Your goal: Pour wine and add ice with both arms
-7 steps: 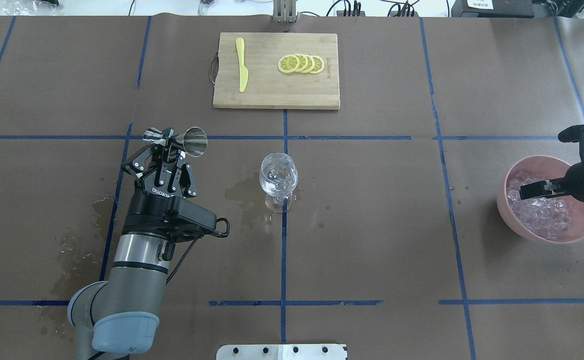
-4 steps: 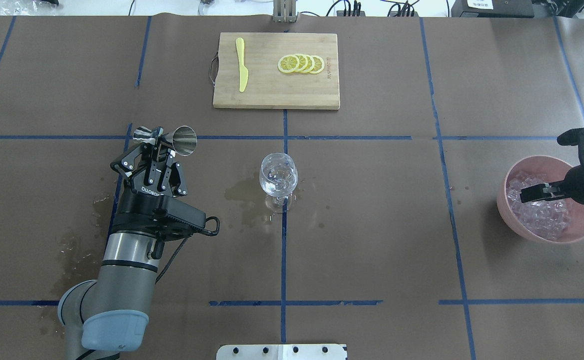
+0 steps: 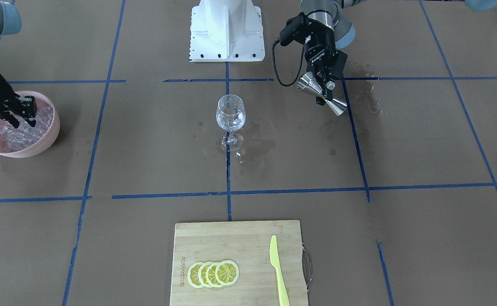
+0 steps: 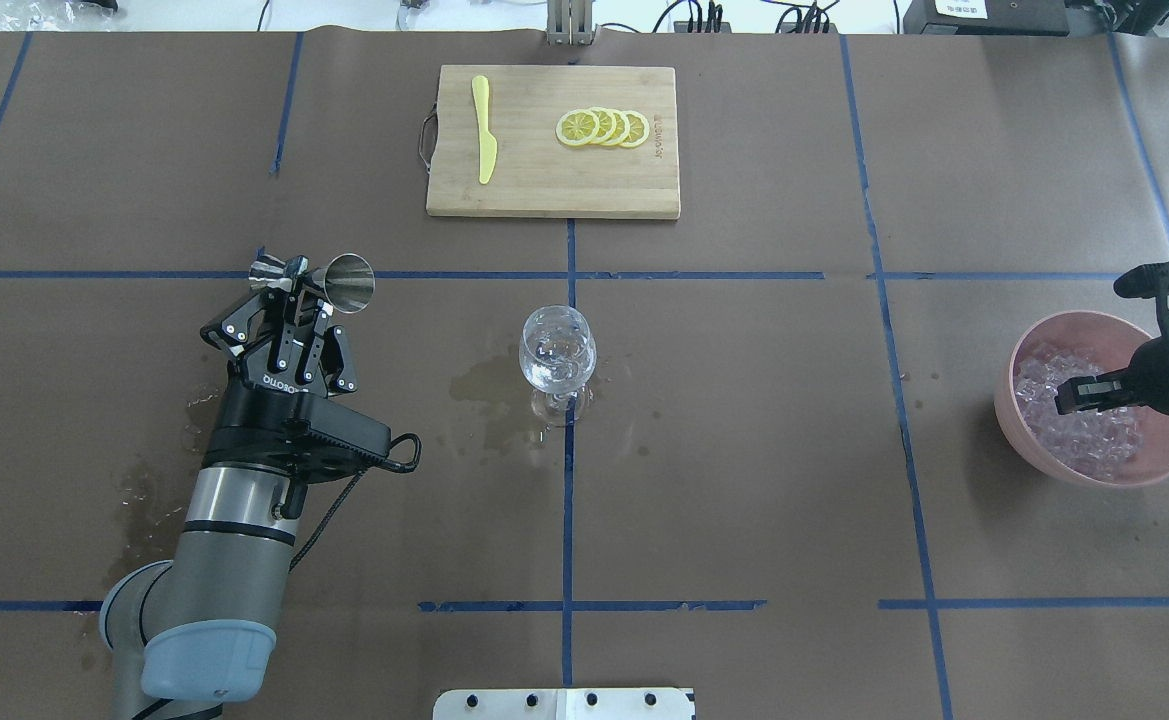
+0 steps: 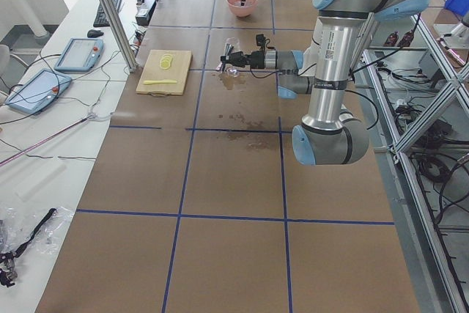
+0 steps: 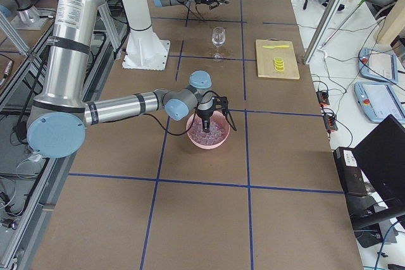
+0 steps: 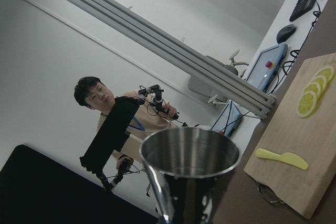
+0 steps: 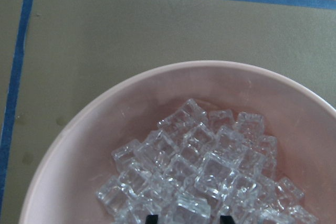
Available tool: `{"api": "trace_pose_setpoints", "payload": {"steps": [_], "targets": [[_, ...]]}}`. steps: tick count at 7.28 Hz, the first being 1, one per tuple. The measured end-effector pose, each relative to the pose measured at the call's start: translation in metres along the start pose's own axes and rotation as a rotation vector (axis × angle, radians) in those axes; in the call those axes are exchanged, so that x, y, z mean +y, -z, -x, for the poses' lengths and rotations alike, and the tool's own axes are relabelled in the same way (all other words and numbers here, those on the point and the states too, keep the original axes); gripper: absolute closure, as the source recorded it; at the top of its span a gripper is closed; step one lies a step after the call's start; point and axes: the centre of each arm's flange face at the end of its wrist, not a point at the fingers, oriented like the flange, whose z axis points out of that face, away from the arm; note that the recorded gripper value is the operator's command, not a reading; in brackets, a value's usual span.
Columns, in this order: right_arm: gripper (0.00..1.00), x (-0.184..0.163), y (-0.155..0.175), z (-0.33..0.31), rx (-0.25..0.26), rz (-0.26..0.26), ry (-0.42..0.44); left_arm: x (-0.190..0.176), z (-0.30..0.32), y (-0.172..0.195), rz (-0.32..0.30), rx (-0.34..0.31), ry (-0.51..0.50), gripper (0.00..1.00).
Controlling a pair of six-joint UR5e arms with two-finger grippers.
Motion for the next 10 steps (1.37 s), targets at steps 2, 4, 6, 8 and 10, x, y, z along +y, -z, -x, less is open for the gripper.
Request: {"api": "trace_pose_setpoints", "payload": {"steps": [2, 4, 6, 8, 10], "targets": [[1.0, -0.001, 0.001, 0.0, 0.0, -0.003, 0.001, 0.001, 0.0, 0.0, 0.0, 0.0, 0.002, 1.0], [1.0, -0.005, 0.012, 0.002, -0.01, -0.027, 0.003, 0.005, 0.001, 0.001, -0.009, 0.017, 0.021, 1.0], [1.0, -0.012, 0.034, 0.001, -0.024, -0.07, -0.006, 0.026, 0.007, 0.005, -0.028, 0.058, 0.099, 1.0], [1.0, -0.015, 0.049, 0.002, -0.032, -0.102, -0.009, 0.047, 0.003, 0.008, -0.025, 0.155, 0.296, 1.0], [1.0, -0.016, 0.055, 0.004, -0.036, -0.115, -0.008, 0.069, 0.004, 0.012, 0.009, 0.223, 0.499, 1.0]]}}
